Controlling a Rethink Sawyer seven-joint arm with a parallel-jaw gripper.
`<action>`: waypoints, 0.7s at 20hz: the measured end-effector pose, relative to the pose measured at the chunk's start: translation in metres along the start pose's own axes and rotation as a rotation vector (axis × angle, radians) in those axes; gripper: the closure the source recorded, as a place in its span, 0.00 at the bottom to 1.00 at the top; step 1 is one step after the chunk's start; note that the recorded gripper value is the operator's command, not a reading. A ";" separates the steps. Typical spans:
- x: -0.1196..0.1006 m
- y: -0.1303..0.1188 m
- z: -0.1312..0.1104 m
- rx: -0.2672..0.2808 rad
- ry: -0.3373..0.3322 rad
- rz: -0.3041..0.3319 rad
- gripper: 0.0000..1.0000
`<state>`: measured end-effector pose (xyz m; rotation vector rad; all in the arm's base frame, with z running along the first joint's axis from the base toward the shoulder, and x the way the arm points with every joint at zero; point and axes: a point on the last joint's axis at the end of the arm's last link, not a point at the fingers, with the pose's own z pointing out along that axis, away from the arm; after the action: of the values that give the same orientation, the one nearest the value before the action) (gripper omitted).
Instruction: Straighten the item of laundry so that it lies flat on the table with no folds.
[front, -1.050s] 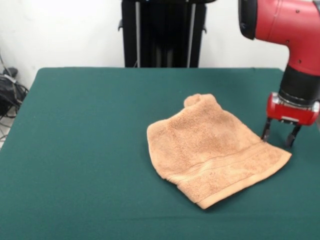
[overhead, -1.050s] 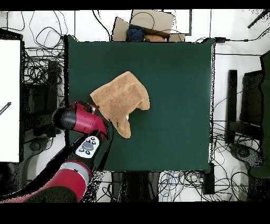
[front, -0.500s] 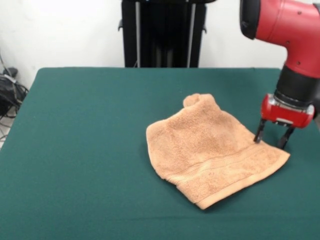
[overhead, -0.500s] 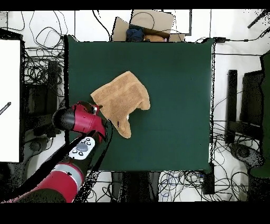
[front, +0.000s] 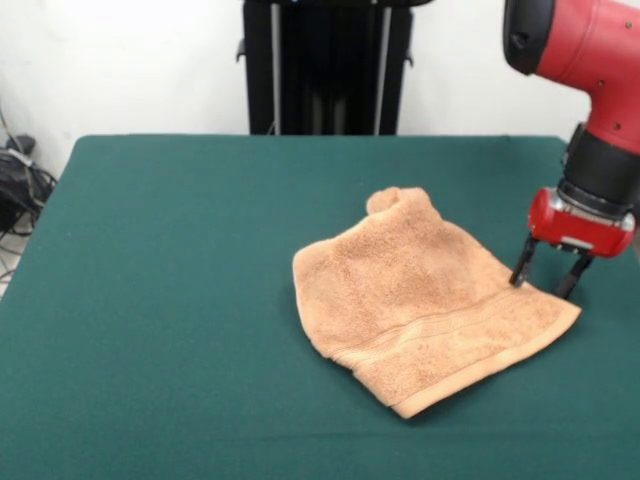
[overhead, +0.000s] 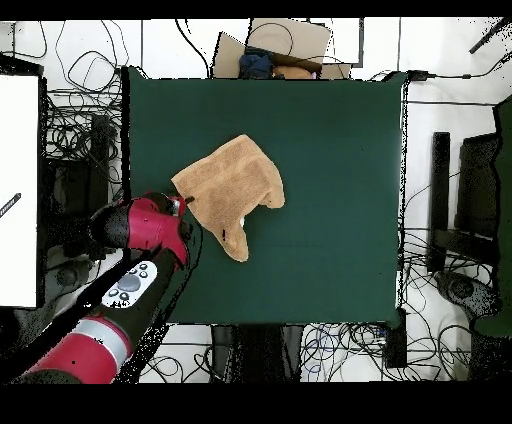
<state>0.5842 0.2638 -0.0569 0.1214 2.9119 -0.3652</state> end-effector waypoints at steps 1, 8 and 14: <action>0.000 0.001 0.000 0.003 0.001 -0.005 0.00; -0.005 0.001 0.001 0.010 0.016 -0.015 0.00; -0.009 0.001 0.001 0.013 0.032 -0.020 0.00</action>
<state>0.5929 0.2641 -0.0565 0.1013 2.9443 -0.3888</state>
